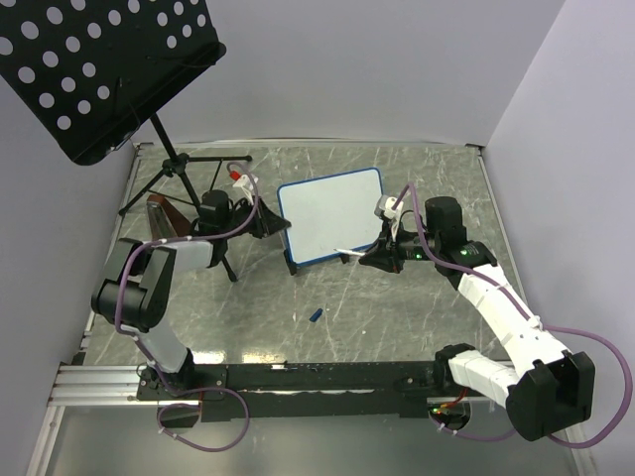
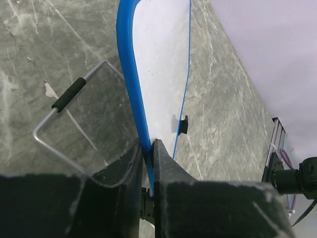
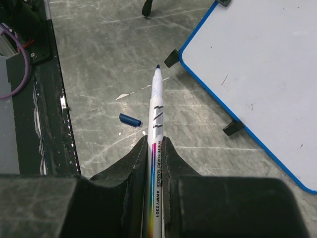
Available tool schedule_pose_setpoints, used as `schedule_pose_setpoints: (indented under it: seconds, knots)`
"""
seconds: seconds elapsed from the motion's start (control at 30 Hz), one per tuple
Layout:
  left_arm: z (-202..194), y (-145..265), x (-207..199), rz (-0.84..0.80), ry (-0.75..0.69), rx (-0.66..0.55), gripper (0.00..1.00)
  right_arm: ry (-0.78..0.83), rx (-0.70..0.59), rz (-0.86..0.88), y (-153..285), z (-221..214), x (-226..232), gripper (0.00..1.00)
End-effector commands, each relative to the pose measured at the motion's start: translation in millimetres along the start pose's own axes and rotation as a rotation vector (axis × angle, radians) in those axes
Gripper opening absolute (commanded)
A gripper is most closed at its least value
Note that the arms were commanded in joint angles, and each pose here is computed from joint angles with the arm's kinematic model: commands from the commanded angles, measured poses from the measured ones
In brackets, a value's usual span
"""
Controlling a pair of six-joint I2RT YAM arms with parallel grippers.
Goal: Write a sentence on the whiteboard
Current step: Pick up the whiteboard from the whiteboard stand.
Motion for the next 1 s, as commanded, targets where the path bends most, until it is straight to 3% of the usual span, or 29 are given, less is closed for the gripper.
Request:
schedule_pose_setpoints:
  seconds: [0.0, 0.43, 0.6, 0.97]
  knots:
    - [15.1, -8.3, -3.2, -0.059, -0.068, -0.052, 0.01, 0.067, -0.042, 0.001, 5.4, 18.4, 0.9, 0.00]
    - [20.9, -30.9, -8.3, -0.056, 0.055, -0.049, 0.06, 0.074, -0.047, -0.001, 6.5, 18.9, 2.3, 0.00]
    - [24.8, -40.3, -0.3, -0.006, 0.015, -0.031, 0.14, 0.077, -0.050, 0.000, 6.8, 19.8, 2.8, 0.00]
    - [11.7, -53.0, 14.7, 0.002, -0.010, -0.043, 0.18, 0.075, -0.047, -0.004, 6.7, 18.9, 1.7, 0.00]
Point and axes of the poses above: each gripper's point midway between its finger pads, its own y axis back along the fingers, its own x axis along the line the jaws close on, z = x × y, the point moved 3 cm from there along y, back along the fingers, and after that the axes turned 7 degrees about -y, right-handed, at the moved point
